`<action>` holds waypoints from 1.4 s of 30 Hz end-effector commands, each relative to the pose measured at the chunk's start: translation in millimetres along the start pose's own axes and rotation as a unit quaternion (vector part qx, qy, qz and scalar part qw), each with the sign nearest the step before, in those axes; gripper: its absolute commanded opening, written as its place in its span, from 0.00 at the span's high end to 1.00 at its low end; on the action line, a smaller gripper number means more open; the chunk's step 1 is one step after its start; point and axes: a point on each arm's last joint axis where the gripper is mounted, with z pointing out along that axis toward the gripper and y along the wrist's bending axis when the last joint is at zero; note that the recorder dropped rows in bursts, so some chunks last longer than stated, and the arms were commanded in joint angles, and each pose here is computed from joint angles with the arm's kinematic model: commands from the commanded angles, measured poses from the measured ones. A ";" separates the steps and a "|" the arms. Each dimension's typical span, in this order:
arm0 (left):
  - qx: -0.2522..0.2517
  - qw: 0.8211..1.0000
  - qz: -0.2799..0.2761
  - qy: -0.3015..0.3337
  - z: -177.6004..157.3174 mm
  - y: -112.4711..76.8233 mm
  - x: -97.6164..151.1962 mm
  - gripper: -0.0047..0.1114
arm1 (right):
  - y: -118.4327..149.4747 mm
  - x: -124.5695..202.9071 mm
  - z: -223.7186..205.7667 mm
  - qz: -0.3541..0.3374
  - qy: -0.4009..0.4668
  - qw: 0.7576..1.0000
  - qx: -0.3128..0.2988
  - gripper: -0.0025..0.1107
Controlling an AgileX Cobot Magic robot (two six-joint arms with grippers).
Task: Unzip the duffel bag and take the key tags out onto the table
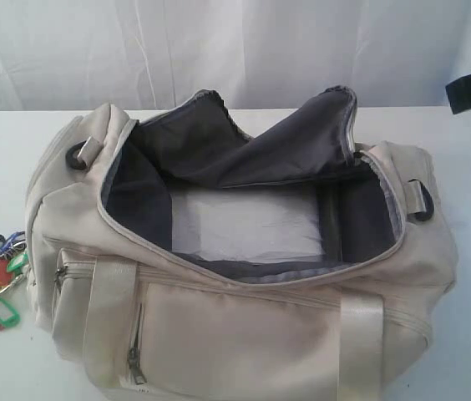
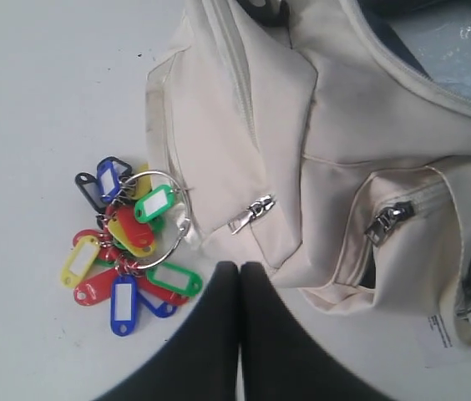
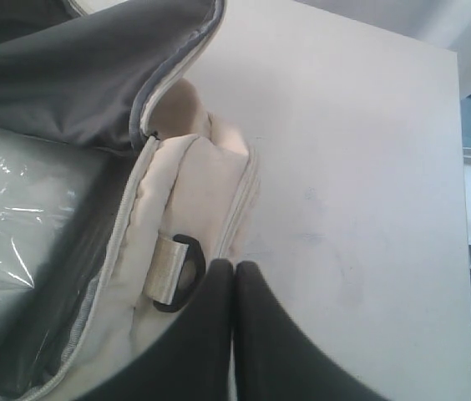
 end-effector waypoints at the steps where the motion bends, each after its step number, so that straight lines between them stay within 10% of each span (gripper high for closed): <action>1: -0.029 0.999 0.027 0.002 -0.1 5.2 2.2 0.96 | -0.2 1.6 -1.0 -0.001 0.000 1.000 0.001 0.98; 17: -0.028 0.999 0.023 0.022 6.4 5.2 11.6 0.96 | 6.4 42.7 -69.4 0.035 -0.127 0.985 -0.112 0.98; 31: -0.014 0.999 0.009 0.029 6.4 2.6 12.9 0.96 | -35.9 163.6 -138.5 0.023 -0.236 0.970 0.057 0.98; 42: -0.010 1.000 0.005 0.026 6.5 1.9 12.3 0.96 | -37.6 178.7 -150.7 0.037 -0.273 0.960 0.053 0.98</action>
